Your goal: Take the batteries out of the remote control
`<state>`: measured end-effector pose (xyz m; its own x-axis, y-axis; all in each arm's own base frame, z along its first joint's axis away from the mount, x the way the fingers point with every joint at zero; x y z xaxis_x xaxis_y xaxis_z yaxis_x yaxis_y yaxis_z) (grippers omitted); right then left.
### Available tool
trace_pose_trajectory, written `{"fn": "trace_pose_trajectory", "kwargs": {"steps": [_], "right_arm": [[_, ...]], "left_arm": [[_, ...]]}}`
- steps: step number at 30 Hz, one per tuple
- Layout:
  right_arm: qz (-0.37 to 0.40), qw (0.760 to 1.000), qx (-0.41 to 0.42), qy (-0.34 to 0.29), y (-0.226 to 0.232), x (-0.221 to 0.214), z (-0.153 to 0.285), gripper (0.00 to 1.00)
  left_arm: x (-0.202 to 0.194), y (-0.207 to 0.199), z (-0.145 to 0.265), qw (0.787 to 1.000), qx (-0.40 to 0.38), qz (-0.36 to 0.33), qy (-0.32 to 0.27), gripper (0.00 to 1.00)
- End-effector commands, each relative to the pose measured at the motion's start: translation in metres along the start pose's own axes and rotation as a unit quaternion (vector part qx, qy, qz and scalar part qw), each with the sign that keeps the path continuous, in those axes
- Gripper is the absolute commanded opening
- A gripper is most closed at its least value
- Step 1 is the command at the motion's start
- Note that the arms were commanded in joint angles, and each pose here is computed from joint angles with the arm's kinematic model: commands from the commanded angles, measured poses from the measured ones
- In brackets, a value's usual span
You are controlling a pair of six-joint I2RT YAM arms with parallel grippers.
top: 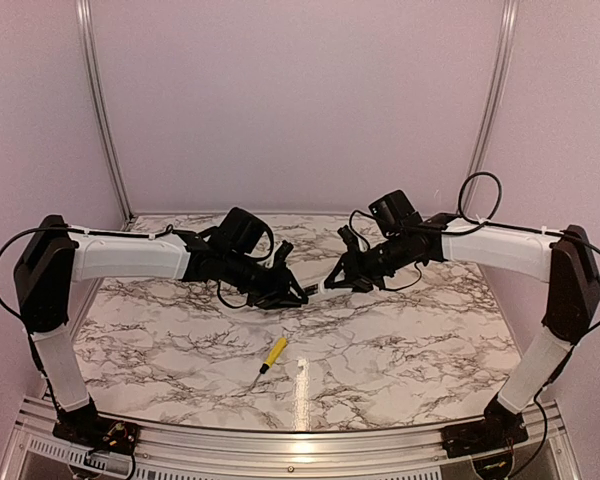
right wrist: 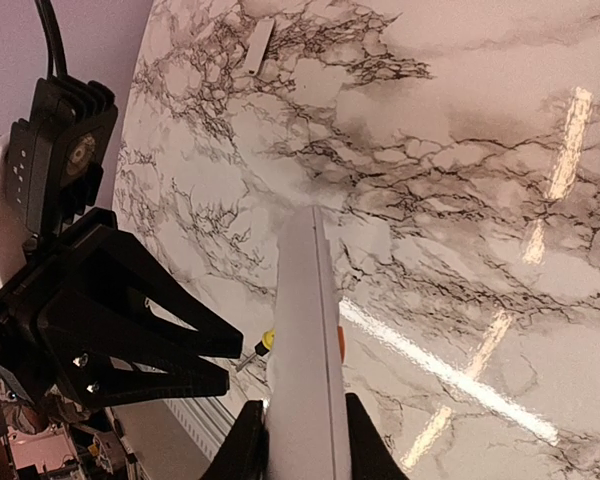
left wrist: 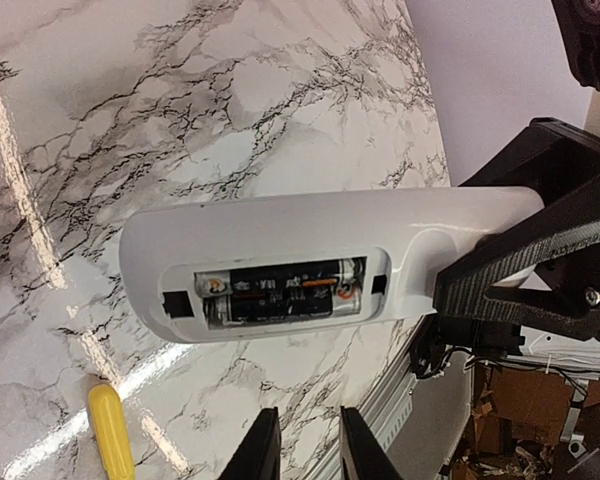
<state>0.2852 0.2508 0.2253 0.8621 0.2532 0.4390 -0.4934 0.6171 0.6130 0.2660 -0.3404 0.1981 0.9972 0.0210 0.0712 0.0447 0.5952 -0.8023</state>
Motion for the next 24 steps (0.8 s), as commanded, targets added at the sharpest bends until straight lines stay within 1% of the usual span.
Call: {"fn": "trace_pose_trajectory", "kwargs": {"steps": [1,3,6,8,15,20,24], "right_arm": [[0.005,1.000,0.000,-0.001,-0.001,0.001,-0.003,0.00],[0.007,1.000,0.000,0.000,0.000,0.001,-0.003,0.00],[0.011,1.000,-0.001,0.000,0.000,0.001,-0.001,0.00],[0.014,1.000,-0.002,0.001,0.001,0.001,0.000,0.00],[0.037,0.999,0.015,0.005,0.005,-0.004,0.004,0.00],[0.056,0.998,0.024,0.012,0.007,-0.006,0.006,0.00],[0.060,0.998,0.023,0.018,0.007,-0.010,0.007,0.00]], "left_arm": [[0.002,-0.007,0.001,1.000,-0.006,-0.020,-0.006,0.22],[0.002,-0.008,0.005,1.000,-0.003,-0.023,-0.012,0.23],[0.000,-0.011,0.013,0.999,0.002,-0.033,-0.021,0.29],[-0.003,-0.011,0.019,0.999,0.008,-0.040,-0.027,0.38],[-0.013,-0.006,0.041,0.995,0.040,-0.065,-0.058,0.63],[-0.021,-0.003,0.054,0.993,0.051,-0.083,-0.071,0.79],[-0.025,0.004,0.064,0.987,0.094,-0.100,-0.088,0.87]]}}
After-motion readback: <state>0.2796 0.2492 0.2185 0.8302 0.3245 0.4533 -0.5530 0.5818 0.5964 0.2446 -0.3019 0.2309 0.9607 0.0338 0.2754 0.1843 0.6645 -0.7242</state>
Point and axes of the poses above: each gripper's point midway between its finger pads, its own z axis back along the fingers, its own y axis along the line the jaws close on, x = y × z, the point moved 10 cm from there along z, back along the fingers, and after that the axes turned 14 degrees about z, right-handed, at the moved point
